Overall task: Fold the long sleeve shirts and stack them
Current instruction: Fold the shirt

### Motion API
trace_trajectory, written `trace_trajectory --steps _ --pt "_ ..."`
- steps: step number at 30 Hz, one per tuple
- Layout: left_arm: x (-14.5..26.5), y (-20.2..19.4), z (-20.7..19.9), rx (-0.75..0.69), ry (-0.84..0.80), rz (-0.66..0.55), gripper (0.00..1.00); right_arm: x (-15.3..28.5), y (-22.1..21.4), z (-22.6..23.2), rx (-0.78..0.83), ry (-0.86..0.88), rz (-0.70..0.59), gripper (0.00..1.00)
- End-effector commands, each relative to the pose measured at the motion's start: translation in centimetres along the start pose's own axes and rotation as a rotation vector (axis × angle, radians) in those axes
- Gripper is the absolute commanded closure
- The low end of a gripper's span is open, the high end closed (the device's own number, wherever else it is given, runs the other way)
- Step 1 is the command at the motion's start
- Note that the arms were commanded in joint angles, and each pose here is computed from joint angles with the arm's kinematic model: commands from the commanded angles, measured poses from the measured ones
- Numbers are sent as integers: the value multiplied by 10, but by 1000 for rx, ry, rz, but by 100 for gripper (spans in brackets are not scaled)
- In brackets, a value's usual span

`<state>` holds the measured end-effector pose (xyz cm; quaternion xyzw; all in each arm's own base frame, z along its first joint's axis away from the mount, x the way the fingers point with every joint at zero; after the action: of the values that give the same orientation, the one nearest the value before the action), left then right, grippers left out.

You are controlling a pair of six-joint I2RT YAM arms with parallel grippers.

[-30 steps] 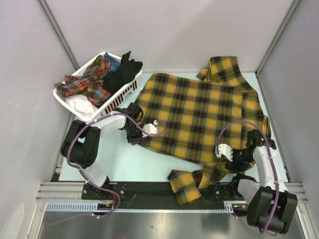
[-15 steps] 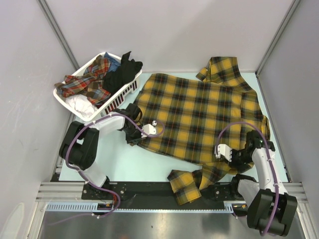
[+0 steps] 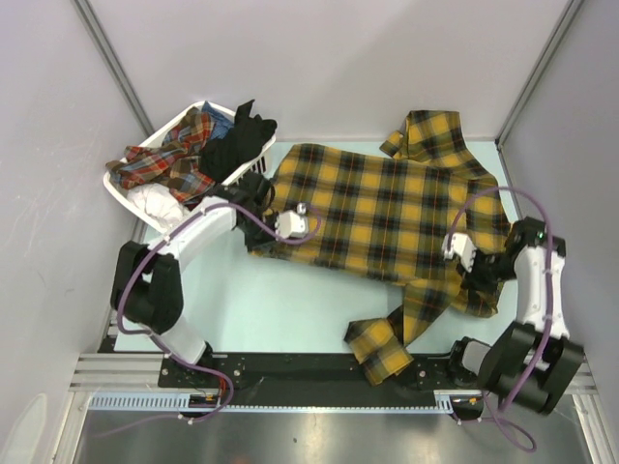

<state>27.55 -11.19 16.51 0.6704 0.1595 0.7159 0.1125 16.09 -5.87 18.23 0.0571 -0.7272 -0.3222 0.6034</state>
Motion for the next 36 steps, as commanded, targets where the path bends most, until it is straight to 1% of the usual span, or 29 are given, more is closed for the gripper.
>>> trace_trajectory --steps 1,2,3,4,5,7,8,9,11,13,16,18,21,26,31,32,33,34,35,36 --pt "24 23 48 -3 131 -31 100 10 14 -51 8 -73 -45 100" --pt "15 22 58 17 121 -13 100 9 19 -59 -8 -79 -47 100" --pt "14 25 66 18 133 -12 100 8 21 -78 0 -91 -50 100" --pt "21 32 79 14 168 -26 100 8 25 -86 8 -93 -52 100" --pt "10 30 88 25 158 -7 100 5 30 -95 12 -97 -50 100" --pt "11 36 105 21 191 -7 99 -1 36 -116 26 -86 -38 100" --pt "0 34 112 31 179 8 99 -6 40 -124 36 -82 -36 100" --pt "0 37 121 29 194 6 99 -10 43 -137 36 -82 -34 100" --pt "-15 34 131 39 187 31 99 -17 45 -150 34 -80 -19 100" --pt "-16 36 141 46 206 29 99 -24 43 -167 23 -85 -4 100" --pt "-28 29 147 54 193 50 99 -30 42 -182 10 -87 10 100" --pt "-35 24 150 62 186 62 99 -32 43 -187 3 -86 12 100" --pt "-38 24 156 75 204 51 98 -38 42 -190 -10 -83 18 100" --pt "-36 32 164 76 229 6 98 -40 39 -191 -30 -97 25 100" --pt "-44 25 167 75 226 36 98 -46 43 -201 -61 -166 7 100" --pt "-45 22 167 82 226 43 96 -47 46 -201 -92 -173 6 100" --pt "-45 19 168 93 225 43 93 -46 46 -201 -110 -181 21 98" --pt "-43 19 168 107 228 36 89 -45 47 -200 -134 -183 33 93" --pt "-39 20 167 113 230 19 81 -44 47 -197 -187 -184 41 86" --pt "-36 17 167 130 227 12 77 -38 47 -195 -210 -196 56 79"
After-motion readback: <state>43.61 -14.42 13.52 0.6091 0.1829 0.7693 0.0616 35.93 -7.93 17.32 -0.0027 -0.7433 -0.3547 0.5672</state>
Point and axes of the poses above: each gripper's point midway between its finger pads, its own x axis back along the fingers, its own z axis along the line the jaws close on, y = z × x, the point moved 9 cm from there along x, back along the fingers, and after that the axes turned 2 degrees about -x, right-handed, at the moved point
